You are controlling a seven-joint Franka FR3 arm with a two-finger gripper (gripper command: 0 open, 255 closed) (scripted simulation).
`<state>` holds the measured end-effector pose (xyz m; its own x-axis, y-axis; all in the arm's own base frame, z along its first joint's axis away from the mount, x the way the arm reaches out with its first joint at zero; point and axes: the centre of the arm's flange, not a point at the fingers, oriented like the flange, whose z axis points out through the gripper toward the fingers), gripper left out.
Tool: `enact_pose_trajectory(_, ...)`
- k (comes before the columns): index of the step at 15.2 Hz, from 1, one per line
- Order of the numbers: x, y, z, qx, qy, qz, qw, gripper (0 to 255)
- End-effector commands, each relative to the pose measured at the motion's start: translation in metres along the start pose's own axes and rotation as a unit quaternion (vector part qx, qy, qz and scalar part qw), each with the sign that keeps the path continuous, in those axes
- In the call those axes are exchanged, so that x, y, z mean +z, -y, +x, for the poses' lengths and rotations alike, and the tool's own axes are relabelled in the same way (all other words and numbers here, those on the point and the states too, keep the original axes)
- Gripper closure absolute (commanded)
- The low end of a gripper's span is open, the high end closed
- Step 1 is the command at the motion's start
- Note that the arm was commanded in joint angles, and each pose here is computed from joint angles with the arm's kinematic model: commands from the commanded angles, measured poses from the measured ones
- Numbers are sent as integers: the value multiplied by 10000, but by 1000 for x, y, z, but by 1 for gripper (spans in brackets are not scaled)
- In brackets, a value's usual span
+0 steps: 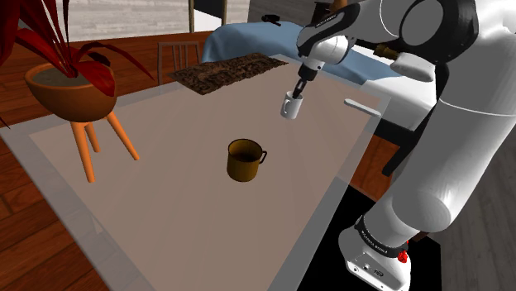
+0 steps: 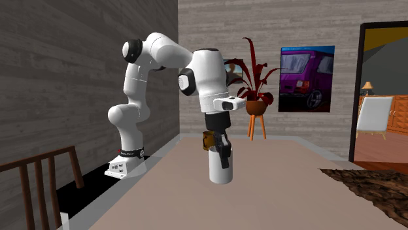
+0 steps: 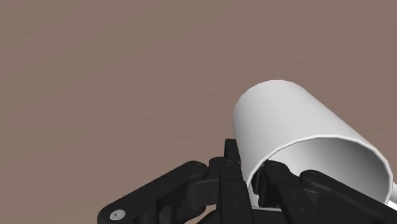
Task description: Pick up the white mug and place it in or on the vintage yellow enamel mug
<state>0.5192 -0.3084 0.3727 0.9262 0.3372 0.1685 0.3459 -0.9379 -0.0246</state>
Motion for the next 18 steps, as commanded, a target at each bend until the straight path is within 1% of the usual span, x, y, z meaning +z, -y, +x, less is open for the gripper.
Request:
enact_pose_trajectory(1, -11, 0, 2, 1, 1, 1, 10000, 255)
enact_pose_trajectory(18, -100, 3, 17, 1, 1, 1, 10000, 255)
